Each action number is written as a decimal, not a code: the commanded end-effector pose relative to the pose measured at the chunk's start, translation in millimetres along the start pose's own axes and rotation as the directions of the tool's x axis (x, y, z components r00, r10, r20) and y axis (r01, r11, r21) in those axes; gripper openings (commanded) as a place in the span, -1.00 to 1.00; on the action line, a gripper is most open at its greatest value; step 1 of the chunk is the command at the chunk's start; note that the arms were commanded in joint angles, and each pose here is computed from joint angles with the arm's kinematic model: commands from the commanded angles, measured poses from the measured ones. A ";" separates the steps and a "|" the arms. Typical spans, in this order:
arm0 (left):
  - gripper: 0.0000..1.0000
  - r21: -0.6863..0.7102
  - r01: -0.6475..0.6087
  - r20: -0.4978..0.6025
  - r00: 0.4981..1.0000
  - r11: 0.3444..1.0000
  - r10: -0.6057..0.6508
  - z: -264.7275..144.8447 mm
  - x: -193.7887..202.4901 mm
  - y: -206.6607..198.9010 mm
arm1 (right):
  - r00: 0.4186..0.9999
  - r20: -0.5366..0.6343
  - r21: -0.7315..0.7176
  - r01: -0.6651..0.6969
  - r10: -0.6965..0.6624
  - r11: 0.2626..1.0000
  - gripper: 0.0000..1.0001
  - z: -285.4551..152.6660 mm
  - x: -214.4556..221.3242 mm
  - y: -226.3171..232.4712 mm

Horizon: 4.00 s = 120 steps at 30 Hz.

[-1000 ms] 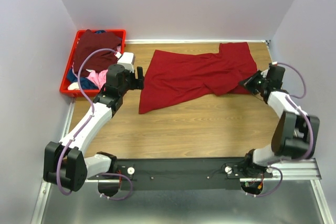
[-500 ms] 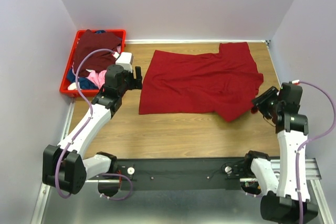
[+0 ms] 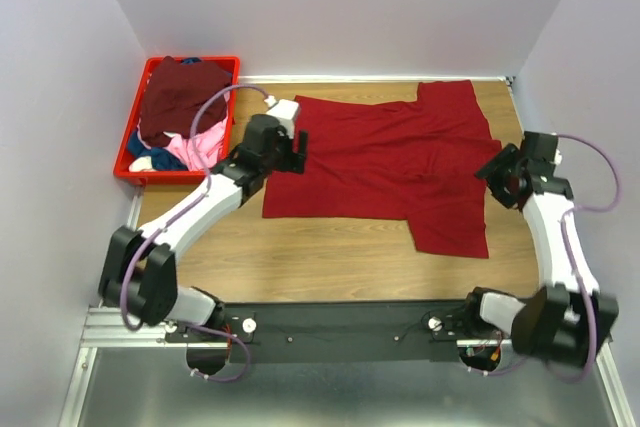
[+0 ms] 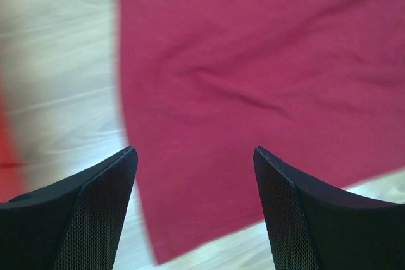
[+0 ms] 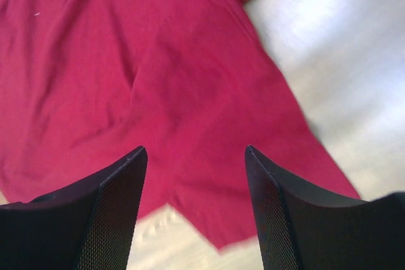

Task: Fold and stack the t-shirts
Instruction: Flatten the tshirt out

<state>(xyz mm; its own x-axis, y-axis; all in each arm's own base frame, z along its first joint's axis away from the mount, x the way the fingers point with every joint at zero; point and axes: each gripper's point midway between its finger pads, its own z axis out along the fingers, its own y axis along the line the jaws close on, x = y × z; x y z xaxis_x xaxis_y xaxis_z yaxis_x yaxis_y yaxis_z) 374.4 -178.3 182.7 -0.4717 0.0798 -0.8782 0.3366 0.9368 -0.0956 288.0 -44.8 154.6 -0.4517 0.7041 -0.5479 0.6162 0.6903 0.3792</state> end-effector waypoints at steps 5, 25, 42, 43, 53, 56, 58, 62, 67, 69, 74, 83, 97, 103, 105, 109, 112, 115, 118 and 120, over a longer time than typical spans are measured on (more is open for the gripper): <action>0.57 0.090 0.097 -0.359 0.931 0.991 -0.059 49.8 94.2 -40.0 | 0.994 -0.111 -0.090 -0.028 0.018 0.996 0.40 102.9 18.7 21.6; 0.52 -0.142 0.171 -0.474 0.853 0.975 -0.219 160.9 118.8 52.9 | 0.975 -0.221 -0.017 0.031 -0.034 0.999 0.43 243.9 28.2 14.2; 0.62 -0.127 0.132 -0.034 0.990 0.983 -0.138 11.7 -24.3 53.1 | 0.958 -0.171 0.176 0.258 -0.229 0.950 0.40 108.2 36.9 -13.6; 0.62 -0.135 0.134 -0.014 0.990 0.982 -0.137 4.2 -24.6 54.7 | 0.955 -0.183 0.182 0.264 -0.231 0.947 0.40 103.7 44.1 -18.3; 0.61 -0.187 0.110 0.205 0.976 0.976 -0.071 -56.5 -34.3 67.6 | 0.913 -0.308 0.226 0.343 -0.267 0.912 0.31 90.5 88.3 -51.4; 0.60 -0.207 0.116 0.226 0.972 0.971 -0.068 -62.4 -39.9 71.1 | 0.908 -0.319 0.229 0.351 -0.270 0.908 0.28 95.4 88.8 -49.7; 0.60 -0.208 0.115 0.223 0.972 0.971 -0.068 -62.1 -38.5 71.2 | 0.908 -0.319 0.228 0.352 -0.272 0.908 0.26 99.0 86.3 -46.1; 0.60 -0.207 0.116 0.208 0.975 0.971 -0.072 -59.8 -34.6 71.0 | 0.907 -0.320 0.225 0.354 -0.274 0.908 0.25 104.6 84.0 -42.1; 0.60 -0.205 0.114 0.193 0.978 0.972 -0.074 -55.8 -31.3 70.7 | 0.899 -0.341 0.218 0.360 -0.275 0.907 0.22 107.7 92.0 -44.2; 0.60 -0.205 0.113 0.187 0.980 0.972 -0.075 -54.7 -30.0 70.6 | 0.903 -0.326 0.203 0.355 -0.278 0.913 0.22 104.0 89.5 -39.1; 0.60 -0.192 0.112 0.173 0.982 0.975 -0.079 -50.8 -27.3 68.2 | 0.922 -0.265 0.181 0.336 -0.283 0.924 0.21 88.4 72.0 -25.7; 0.60 -0.192 0.110 0.158 0.984 0.975 -0.080 -47.9 -23.3 68.2 | 0.916 -0.291 0.209 0.343 -0.276 0.916 0.21 100.9 74.6 -28.1; 0.60 -0.172 0.100 0.123 0.989 0.980 -0.080 -38.5 -15.6 65.0 | 0.896 -0.353 0.255 0.369 -0.270 0.894 -0.01 117.8 101.1 -55.3; 0.60 -0.172 0.096 0.088 0.993 0.980 -0.082 -29.9 -5.6 65.2 | 0.877 -0.402 0.244 0.381 -0.265 0.892 -0.44 119.3 118.3 -65.2; 0.59 -0.175 0.103 0.079 0.993 0.979 -0.090 -27.5 -0.3 65.7 | 0.878 -0.394 0.229 0.379 -0.271 0.896 -0.56 118.2 116.5 -61.0; 0.56 -0.168 0.116 0.045 0.993 0.979 -0.110 -19.0 10.4 63.8 | 0.887 -0.357 0.180 0.374 -0.294 0.910 -0.99 112.5 104.8 -46.1; 0.48 -0.171 0.140 0.004 0.990 0.975 -0.141 -10.3 17.1 61.6 | 0.893 -0.326 0.153 0.373 -0.310 0.915 -0.99 107.2 97.2 -38.3; 0.46 -0.193 0.150 -0.088 0.982 0.970 -0.169 5.1 35.1 58.7 | 0.890 -0.323 0.123 0.377 -0.322 0.918 -0.99 105.2 98.9 -32.6; 0.45 -0.263 0.104 -0.250 0.953 0.959 -0.172 28.6 75.0 64.3 | 0.885 -0.323 0.097 0.382 -0.334 0.919 -0.99 106.6 101.9 -26.8; 0.45 -0.298 0.052 -0.337 0.929 0.953 -0.156 34.0 95.1 63.4 | 0.884 -0.329 0.068 0.374 -0.334 0.925 -0.99 107.2 105.5 -21.7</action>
<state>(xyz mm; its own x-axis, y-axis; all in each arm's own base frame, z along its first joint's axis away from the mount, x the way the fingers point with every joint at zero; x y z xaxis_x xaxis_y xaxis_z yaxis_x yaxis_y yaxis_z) 392.8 -126.4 115.8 -0.6494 -0.0047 -0.7605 0.0953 0.9916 -0.0875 309.3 -16.2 16.7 -0.7796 0.4697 -0.4143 0.4854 0.8711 0.0742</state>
